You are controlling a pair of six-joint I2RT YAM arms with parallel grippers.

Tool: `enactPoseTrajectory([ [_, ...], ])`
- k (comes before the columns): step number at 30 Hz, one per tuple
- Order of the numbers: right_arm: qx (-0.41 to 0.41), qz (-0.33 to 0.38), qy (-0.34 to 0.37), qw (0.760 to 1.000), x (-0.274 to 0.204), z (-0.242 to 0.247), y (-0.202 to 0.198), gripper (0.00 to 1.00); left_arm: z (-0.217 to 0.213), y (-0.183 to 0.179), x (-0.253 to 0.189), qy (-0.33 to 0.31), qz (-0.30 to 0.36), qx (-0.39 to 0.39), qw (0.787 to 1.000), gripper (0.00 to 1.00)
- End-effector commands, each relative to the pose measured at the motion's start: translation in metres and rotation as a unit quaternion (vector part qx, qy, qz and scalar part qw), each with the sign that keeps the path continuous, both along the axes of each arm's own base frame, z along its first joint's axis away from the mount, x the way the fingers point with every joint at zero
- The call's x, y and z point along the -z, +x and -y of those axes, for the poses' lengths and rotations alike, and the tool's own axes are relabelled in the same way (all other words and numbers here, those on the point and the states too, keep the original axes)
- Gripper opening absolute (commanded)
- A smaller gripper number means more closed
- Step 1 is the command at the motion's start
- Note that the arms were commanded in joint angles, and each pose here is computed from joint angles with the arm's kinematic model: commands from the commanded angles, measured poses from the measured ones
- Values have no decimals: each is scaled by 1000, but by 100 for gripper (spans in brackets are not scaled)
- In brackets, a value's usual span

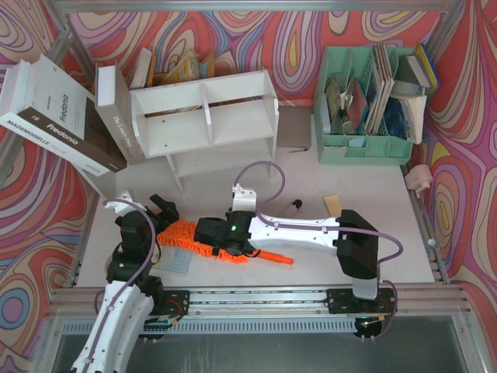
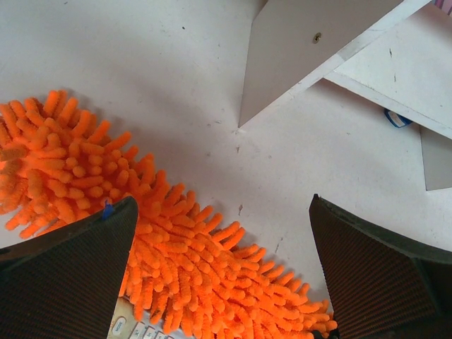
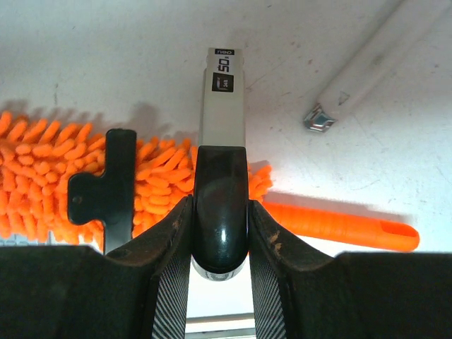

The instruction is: Dust the bookshelf with a duster

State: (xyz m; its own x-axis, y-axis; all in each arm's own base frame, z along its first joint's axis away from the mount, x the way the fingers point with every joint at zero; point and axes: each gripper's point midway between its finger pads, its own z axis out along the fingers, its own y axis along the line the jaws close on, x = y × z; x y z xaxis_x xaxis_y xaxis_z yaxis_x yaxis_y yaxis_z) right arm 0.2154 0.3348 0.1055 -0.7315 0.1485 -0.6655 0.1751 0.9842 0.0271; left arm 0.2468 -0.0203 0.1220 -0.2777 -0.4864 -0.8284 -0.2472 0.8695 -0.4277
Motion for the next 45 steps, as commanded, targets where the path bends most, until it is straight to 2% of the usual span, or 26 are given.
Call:
enactPoseTrajectory([
  [1,68,67,-2,995,-33,23,17,13,0,5,-8,0,17,-2,1000,98],
  [5,97,68,-1,993,-30,35,23,6,0,5,-7,0,16,-1,1000,98],
  [20,147,69,-19,987,-11,62,65,6,0,5,-8,1,16,-2,1000,98],
  [30,165,57,-41,984,6,76,76,6,0,5,-8,1,17,-2,1000,98],
  [39,163,31,-39,985,27,77,79,9,0,5,-9,1,18,-2,1000,98],
  [45,152,10,-30,988,40,70,75,15,0,5,-9,0,18,-2,1000,98],
])
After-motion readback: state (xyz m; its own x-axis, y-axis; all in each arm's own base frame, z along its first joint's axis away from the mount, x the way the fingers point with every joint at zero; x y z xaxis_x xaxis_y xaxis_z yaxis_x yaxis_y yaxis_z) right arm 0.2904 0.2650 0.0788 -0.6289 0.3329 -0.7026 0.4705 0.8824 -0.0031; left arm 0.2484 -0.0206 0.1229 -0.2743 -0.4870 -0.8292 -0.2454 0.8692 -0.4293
